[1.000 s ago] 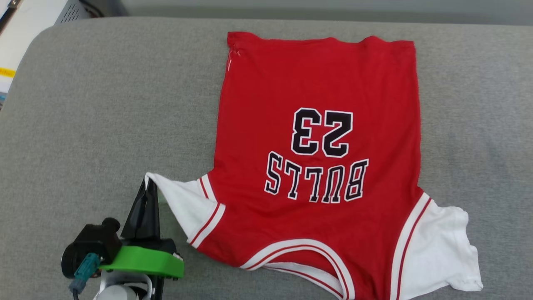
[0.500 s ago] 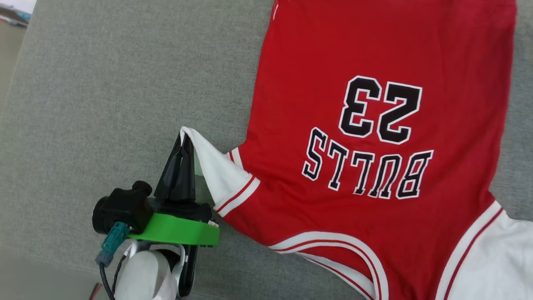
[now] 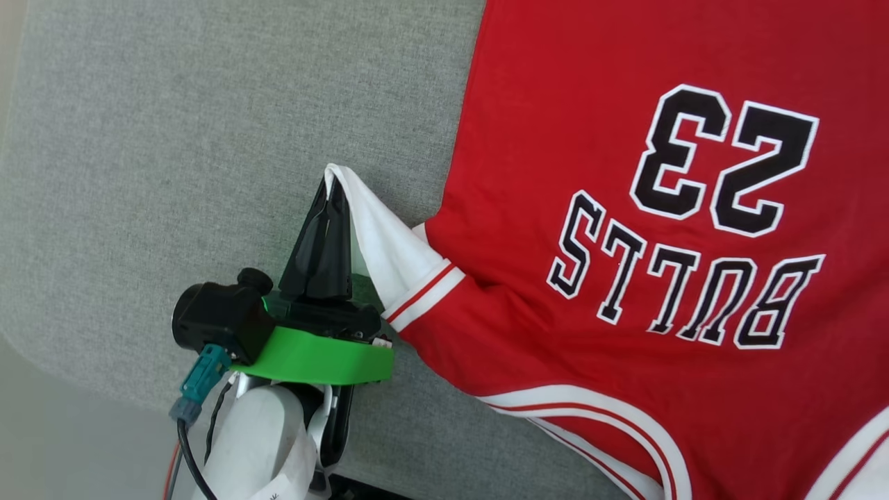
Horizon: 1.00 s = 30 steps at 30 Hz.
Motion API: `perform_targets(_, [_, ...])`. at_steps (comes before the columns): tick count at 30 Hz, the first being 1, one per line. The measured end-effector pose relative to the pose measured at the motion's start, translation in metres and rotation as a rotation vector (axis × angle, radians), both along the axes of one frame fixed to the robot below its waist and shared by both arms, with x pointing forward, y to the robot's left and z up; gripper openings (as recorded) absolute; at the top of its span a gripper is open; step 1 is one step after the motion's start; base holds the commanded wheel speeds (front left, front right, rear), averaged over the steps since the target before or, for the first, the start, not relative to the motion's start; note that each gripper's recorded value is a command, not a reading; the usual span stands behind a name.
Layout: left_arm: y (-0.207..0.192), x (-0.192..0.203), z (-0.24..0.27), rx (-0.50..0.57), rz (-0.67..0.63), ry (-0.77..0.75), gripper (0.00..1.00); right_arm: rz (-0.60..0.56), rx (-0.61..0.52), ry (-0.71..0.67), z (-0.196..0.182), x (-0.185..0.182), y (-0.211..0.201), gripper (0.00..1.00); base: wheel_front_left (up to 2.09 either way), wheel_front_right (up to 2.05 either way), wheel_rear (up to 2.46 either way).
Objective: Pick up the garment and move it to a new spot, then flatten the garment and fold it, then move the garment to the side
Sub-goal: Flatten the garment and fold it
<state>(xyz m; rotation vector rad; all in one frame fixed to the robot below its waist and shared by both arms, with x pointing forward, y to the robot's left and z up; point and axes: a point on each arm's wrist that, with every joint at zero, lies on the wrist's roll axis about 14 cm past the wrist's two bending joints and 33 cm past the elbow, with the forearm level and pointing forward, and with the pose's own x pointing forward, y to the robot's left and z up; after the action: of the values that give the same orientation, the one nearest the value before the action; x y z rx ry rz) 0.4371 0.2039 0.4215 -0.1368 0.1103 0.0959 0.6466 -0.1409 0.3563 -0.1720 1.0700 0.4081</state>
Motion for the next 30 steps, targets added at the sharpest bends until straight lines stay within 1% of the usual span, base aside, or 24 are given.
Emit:
perform_targets(3, [0.003,0.001,-0.007,0.009,0.007,0.019,0.0,0.015,0.013,0.026,-0.014,0.0,0.004,1.0,0.0,0.0,0.0])
perform_targets(7, [0.005,0.001,-0.012,0.015,0.015,0.032,0.0,0.028,0.012,0.029,-0.019,0.001,0.002,1.0,0.0,0.0,0.0])
perform_targets(8, [0.005,0.001,-0.012,0.015,0.016,0.033,0.0,0.026,0.01,0.028,-0.018,0.001,0.001,0.14,0.0,0.0,0.0])
perform_targets(9, [0.004,0.001,-0.012,0.014,0.014,0.032,0.0,0.025,0.01,0.021,-0.017,0.002,0.0,0.0,0.0,0.0,0.0])
perform_targets(13, [0.004,0.002,-0.01,0.012,0.012,0.026,0.0,0.033,0.0,-0.009,-0.011,0.002,-0.002,0.0,0.0,0.0,0.0])
perform_targets(18, [0.005,0.001,-0.002,0.016,0.014,0.005,0.0,0.024,0.058,-0.083,0.009,0.006,0.007,0.0,0.0,0.0,0.0])
perform_targets(21, [0.006,-0.002,0.005,0.023,0.019,-0.007,0.0,0.042,0.068,-0.127,0.024,0.004,0.013,0.0,0.0,0.0,0.0])
perform_targets(26, [0.01,-0.014,0.016,0.032,0.026,-0.025,0.0,0.065,0.112,-0.222,0.064,-0.003,0.017,0.0,0.0,0.0,0.0])
perform_targets(30, [0.01,-0.026,0.023,0.032,0.026,-0.032,0.0,0.084,0.123,-0.309,0.102,-0.013,0.009,0.0,0.0,0.0,0.0])
